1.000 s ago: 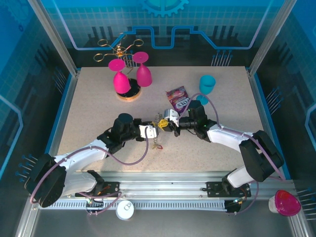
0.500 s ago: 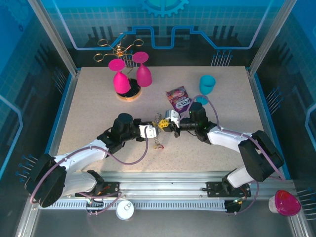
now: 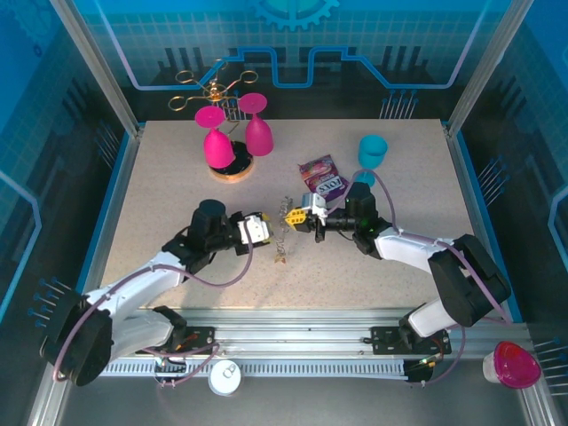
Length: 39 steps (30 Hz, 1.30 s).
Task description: Put the keys on the keyring
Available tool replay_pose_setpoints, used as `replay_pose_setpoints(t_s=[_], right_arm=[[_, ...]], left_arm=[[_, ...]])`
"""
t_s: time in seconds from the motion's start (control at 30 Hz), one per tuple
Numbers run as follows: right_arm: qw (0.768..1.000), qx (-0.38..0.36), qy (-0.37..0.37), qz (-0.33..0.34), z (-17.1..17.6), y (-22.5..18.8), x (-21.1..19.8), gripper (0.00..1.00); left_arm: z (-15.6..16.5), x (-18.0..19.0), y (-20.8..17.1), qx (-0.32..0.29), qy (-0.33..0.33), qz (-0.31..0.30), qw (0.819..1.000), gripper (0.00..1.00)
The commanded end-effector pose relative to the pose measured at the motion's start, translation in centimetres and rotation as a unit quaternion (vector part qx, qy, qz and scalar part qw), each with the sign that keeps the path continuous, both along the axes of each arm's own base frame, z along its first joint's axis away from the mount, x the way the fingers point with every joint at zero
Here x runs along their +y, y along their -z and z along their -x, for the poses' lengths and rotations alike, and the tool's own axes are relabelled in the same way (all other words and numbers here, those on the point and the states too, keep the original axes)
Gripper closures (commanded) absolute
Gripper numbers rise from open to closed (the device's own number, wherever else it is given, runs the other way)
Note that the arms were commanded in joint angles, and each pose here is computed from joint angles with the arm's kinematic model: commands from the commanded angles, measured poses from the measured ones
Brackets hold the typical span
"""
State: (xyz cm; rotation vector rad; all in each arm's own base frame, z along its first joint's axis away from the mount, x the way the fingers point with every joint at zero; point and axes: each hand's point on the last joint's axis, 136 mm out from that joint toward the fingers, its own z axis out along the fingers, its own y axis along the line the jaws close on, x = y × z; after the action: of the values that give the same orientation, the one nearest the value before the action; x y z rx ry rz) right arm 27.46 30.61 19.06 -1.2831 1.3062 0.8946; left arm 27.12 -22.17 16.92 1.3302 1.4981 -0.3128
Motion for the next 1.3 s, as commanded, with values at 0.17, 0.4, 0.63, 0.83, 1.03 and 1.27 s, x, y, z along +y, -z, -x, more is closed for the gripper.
replay_pose_setpoints(t_s=[0.17,0.4,0.63,0.83,1.03,1.27], right_arm=[[0.999,0.002,-0.054,0.006,1.3,-0.1,-0.4,1.0],[0.997,0.016,-0.08,0.013,1.9,-0.1,-0.2,1.0],[0.997,0.016,-0.08,0.014,1.8,-0.1,0.0,1.0],[0.996,0.019,-0.083,0.013,1.7,-0.2,0.3,1.0],[0.996,0.017,-0.086,0.016,1.7,-0.1,0.6,1.0],[0.995,0.017,-0.094,0.02,2.0,0.0,0.9,1.0]], left_arm=[[2.7,0.2,-5.2,0.093,0.047,0.114,0.988,0.68],[1.6,-1.0,-5.5,0.198,0.058,0.139,0.969,0.69],[1.6,-1.6,-4.9,0.238,0.076,0.14,0.958,0.68],[1.8,-1.9,-4.0,0.25,0.088,0.132,0.955,0.73],[1.5,-2.0,-3.1,0.245,0.095,0.126,0.957,0.76],[1.1,-2.3,-2.2,0.24,0.101,0.125,0.957,0.8]])
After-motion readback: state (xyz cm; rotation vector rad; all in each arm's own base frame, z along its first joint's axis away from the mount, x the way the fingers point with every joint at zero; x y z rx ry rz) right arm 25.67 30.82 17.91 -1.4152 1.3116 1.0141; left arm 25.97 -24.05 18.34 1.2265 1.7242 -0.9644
